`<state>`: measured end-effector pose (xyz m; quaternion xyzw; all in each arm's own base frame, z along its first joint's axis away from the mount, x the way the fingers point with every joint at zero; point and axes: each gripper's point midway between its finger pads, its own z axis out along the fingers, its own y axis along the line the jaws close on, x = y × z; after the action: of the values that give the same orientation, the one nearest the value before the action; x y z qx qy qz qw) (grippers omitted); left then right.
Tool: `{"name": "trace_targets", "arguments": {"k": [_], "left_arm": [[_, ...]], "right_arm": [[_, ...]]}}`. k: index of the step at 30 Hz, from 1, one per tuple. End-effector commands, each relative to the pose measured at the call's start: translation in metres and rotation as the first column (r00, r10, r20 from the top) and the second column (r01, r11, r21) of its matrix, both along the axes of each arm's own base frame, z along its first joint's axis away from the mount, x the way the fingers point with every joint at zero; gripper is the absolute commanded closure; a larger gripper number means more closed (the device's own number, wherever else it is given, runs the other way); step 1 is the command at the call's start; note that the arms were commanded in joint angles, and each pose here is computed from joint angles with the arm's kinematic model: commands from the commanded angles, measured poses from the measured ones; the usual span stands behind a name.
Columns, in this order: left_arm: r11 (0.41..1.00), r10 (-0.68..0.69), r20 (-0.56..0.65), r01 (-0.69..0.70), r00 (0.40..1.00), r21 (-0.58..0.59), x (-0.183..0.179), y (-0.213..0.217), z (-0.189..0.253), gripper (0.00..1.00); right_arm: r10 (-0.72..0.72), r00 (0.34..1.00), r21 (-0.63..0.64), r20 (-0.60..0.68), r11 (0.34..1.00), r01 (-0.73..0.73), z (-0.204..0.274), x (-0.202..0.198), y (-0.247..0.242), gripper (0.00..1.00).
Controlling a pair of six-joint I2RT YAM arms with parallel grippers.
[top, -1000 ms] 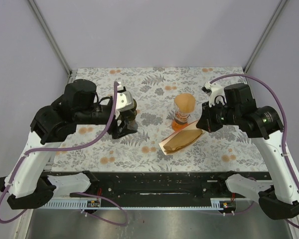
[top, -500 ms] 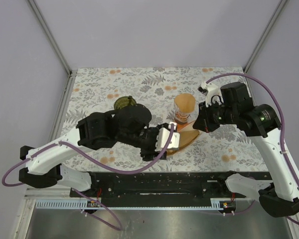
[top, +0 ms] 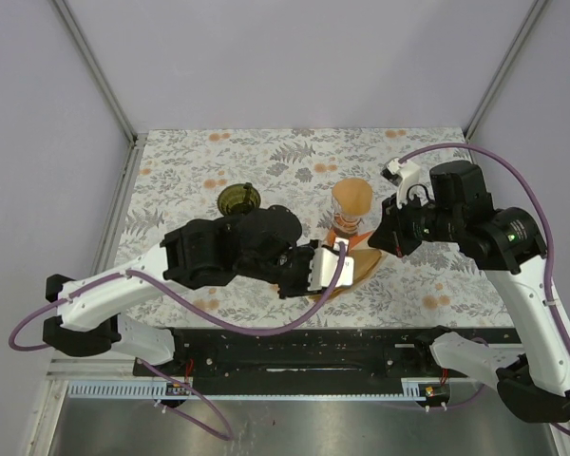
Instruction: Place the coffee filter in the dripper
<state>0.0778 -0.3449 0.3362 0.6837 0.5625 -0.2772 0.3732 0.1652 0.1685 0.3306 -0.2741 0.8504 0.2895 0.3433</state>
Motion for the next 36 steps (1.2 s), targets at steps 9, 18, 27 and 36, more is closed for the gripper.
{"name": "trace_targets", "arguments": {"k": [9, 18, 27, 36], "left_arm": [[0.981, -0.193, -0.021, 0.193, 0.981, -0.011, -0.046, -0.011, -0.004, 0.68], [0.996, -0.085, 0.056, 0.086, 0.995, -0.009, -0.02, -0.026, -0.015, 0.69], [0.995, -0.023, 0.059, 0.028, 0.998, -0.091, -0.014, -0.013, 0.018, 0.67], [0.988, 0.047, 0.076, -0.036, 0.996, -0.148, -0.002, 0.024, 0.043, 0.67]], "right_arm": [[0.018, 0.999, 0.031, 0.04, 0.999, -0.02, 0.008, 0.01, 0.01, 1.0], [0.023, 0.999, 0.034, 0.031, 0.999, -0.024, 0.005, 0.01, 0.012, 1.0], [-0.287, 0.935, -0.257, -0.211, 0.939, 0.23, -0.029, 0.011, -0.031, 1.0], [-0.348, 0.832, -0.345, -0.432, 0.916, 0.204, -0.047, -0.005, -0.021, 1.0]]}}
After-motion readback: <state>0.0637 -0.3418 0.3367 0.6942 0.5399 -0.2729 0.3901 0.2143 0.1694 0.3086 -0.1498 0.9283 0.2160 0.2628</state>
